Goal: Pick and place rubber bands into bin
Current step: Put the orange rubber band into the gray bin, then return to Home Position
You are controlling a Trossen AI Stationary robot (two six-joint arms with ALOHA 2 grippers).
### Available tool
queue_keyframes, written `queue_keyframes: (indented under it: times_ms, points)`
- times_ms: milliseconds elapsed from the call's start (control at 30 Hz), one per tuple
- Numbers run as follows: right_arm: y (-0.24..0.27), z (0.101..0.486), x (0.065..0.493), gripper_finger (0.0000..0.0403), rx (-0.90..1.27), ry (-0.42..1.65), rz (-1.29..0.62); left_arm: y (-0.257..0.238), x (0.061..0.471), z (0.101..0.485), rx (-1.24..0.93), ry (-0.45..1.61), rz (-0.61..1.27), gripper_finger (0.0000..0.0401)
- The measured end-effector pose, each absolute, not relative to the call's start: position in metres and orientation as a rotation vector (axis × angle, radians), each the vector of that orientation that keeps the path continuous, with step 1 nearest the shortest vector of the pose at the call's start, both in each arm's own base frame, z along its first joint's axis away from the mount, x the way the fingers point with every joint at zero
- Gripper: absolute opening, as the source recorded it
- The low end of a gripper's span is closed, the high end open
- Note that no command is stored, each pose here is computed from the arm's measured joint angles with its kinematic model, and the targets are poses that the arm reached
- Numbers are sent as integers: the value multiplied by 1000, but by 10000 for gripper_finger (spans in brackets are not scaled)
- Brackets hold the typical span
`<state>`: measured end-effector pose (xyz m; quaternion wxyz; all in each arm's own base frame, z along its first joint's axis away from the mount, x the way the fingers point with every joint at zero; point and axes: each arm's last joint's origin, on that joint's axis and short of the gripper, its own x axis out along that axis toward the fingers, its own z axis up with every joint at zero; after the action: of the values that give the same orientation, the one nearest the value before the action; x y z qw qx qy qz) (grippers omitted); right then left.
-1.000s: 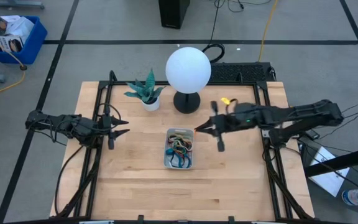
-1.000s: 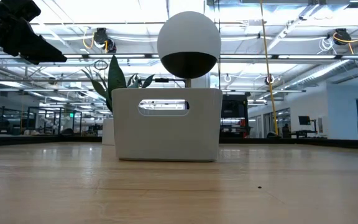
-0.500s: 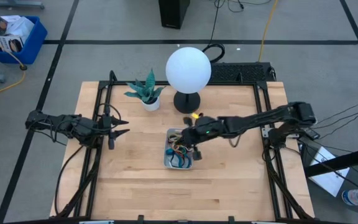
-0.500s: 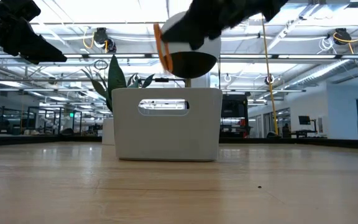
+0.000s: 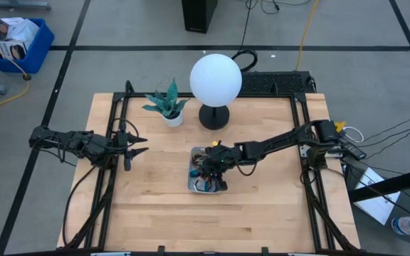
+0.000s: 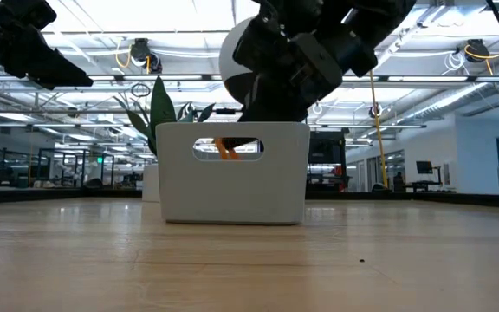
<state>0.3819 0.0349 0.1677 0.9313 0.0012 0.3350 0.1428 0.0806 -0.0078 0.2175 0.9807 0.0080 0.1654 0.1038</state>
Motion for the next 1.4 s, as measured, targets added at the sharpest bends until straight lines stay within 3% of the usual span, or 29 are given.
queue_keyframes:
  times_ms: [367,700,867,1133,1400]
  points:
    - [35,168,382,11,3,687,290,-8,81,217,17,334,208,166]
    - [35,171,380,112,-12,683,296,-8,81,217,17,334,207,166]
    - [25,207,371,147,-76,587,291,-8,81,218,14,328,203,166]
    - [-8,289,317,161,-34,458,185,-9,84,227,-51,227,192,166]
    - [-23,305,226,156,4,243,84,-9,85,233,-77,171,189,166]
